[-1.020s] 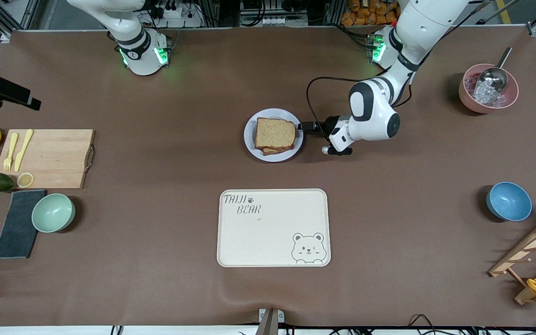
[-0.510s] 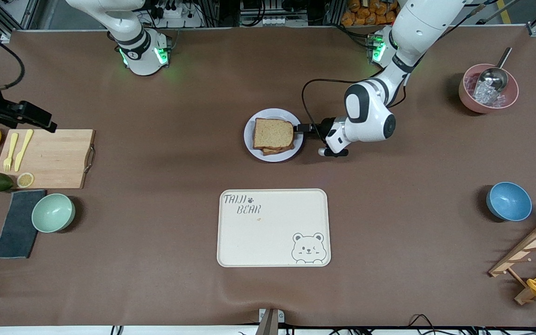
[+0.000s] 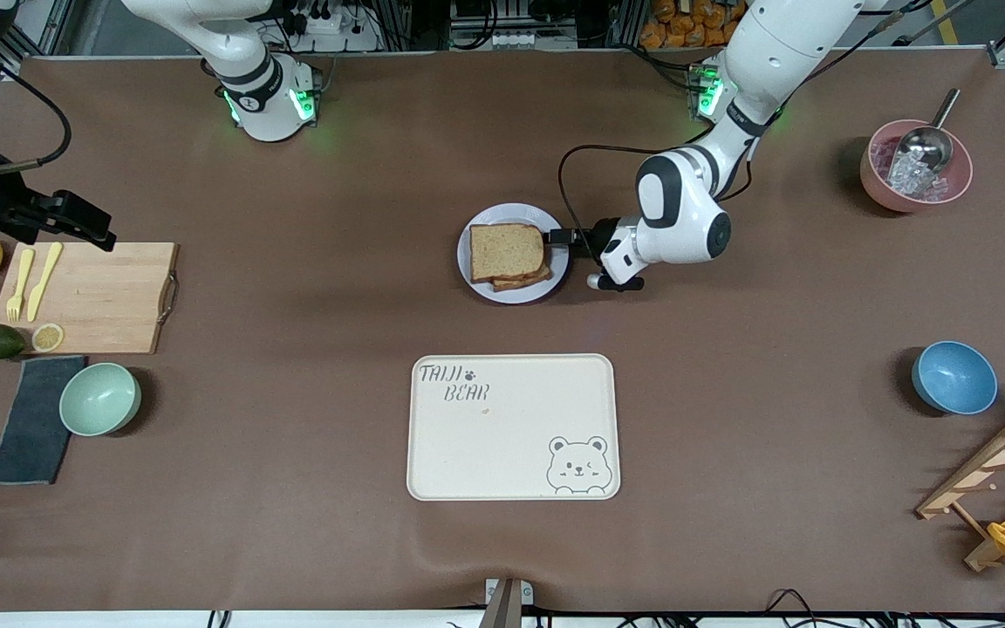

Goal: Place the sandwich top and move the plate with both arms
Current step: 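Grasp the white plate rim with the left gripper, then lift and carry the plate onto the bear tray with the left gripper, then lower the plate onto the tray and open the left gripper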

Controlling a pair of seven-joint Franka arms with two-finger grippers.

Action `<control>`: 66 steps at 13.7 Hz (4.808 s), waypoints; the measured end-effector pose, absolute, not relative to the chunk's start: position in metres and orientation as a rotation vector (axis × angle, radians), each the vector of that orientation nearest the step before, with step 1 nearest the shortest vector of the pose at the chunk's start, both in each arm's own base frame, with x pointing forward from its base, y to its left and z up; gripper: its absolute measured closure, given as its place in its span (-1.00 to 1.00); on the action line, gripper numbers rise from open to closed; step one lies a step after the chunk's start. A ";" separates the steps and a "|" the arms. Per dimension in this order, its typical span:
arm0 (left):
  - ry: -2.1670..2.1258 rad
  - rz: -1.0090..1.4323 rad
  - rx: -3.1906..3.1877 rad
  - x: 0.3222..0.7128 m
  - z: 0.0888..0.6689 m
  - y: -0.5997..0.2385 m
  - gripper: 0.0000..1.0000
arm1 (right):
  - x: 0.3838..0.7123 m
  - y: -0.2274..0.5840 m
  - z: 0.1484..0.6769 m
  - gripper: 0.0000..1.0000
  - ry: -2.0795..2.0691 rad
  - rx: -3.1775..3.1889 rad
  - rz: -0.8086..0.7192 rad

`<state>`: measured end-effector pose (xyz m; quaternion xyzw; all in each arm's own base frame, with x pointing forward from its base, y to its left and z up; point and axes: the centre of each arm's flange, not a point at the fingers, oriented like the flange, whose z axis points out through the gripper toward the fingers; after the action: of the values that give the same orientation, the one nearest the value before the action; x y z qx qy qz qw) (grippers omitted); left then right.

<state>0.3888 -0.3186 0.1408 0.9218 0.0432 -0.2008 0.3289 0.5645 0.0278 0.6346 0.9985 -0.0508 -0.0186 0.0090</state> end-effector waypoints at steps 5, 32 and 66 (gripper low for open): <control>0.089 -0.503 2.416 0.385 0.139 -0.323 -0.73 | 0.566 0.026 0.634 -1.00 -0.162 3.119 -0.048; 0.338 -0.244 2.325 0.466 0.221 -0.340 0.86 | 0.566 0.015 0.626 -1.00 -0.192 3.115 -0.075; 0.795 -0.134 2.157 0.619 0.156 -0.363 0.06 | 0.566 0.011 0.621 -1.00 -0.203 3.113 -0.091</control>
<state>0.6189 -0.3625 0.1561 0.8555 0.3154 -0.0531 0.4072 0.5663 0.0113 0.6210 0.9974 -0.0651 -0.0290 0.0102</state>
